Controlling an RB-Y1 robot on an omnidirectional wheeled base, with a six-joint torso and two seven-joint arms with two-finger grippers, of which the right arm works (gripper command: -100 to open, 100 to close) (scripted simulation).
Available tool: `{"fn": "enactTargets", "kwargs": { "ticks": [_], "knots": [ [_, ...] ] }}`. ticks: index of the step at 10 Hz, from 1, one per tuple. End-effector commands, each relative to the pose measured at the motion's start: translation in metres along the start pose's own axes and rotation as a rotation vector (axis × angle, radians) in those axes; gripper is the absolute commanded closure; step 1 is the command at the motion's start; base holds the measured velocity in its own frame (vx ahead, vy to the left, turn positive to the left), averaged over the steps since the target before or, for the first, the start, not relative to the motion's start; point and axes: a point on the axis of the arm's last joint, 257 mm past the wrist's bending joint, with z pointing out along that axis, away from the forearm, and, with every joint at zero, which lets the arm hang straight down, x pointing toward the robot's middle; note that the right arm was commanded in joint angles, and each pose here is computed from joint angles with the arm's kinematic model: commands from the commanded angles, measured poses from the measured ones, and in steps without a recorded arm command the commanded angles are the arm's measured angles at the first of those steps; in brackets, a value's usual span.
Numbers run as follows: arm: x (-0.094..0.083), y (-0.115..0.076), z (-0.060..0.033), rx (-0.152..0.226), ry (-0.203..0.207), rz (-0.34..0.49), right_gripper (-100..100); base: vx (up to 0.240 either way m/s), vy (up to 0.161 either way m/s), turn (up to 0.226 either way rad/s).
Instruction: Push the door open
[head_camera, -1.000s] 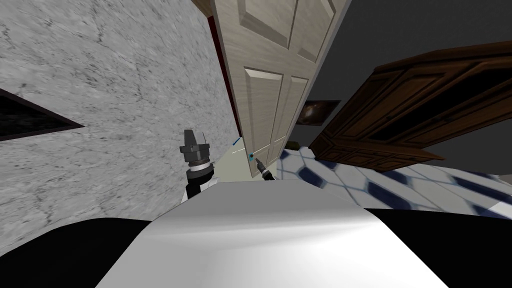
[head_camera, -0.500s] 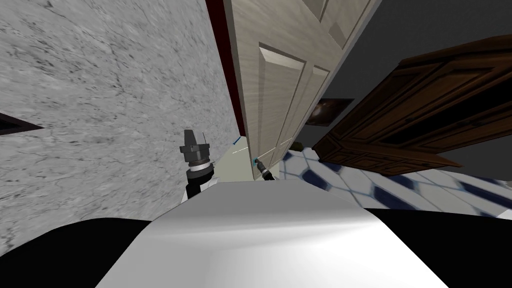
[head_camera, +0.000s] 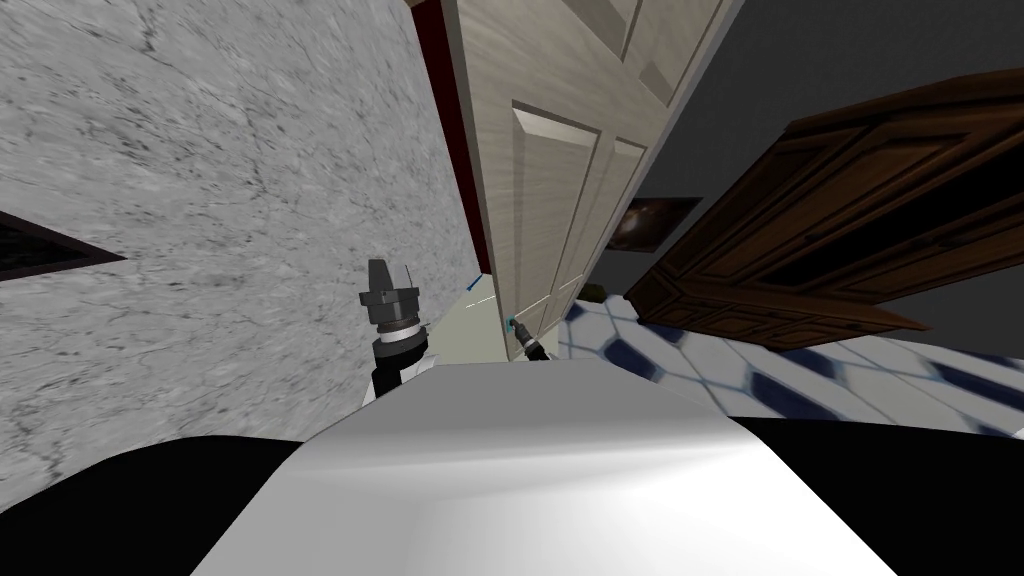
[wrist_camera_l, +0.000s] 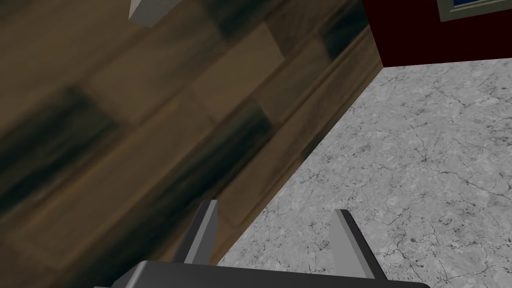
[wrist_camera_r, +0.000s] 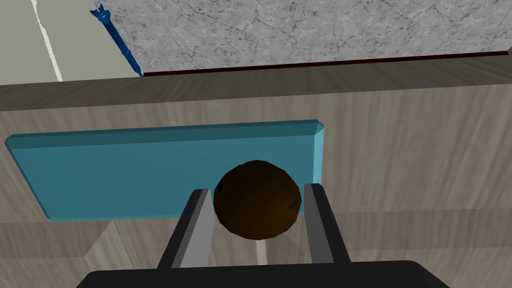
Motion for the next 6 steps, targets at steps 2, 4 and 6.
{"fn": "enactTargets", "kwargs": {
  "ticks": [2, 4, 6],
  "knots": [
    [-0.012, 0.000, 0.0009, 0.001, -0.029, -0.002, 100, 0.089, 0.108, -0.043],
    [-0.023, 0.000, 0.0020, 0.001, -0.057, -0.002, 100, 0.120, 0.154, -0.032],
    [-0.035, 0.001, 0.0033, 0.001, -0.088, 0.000, 100, 0.125, 0.148, -0.036]
  ]
}}
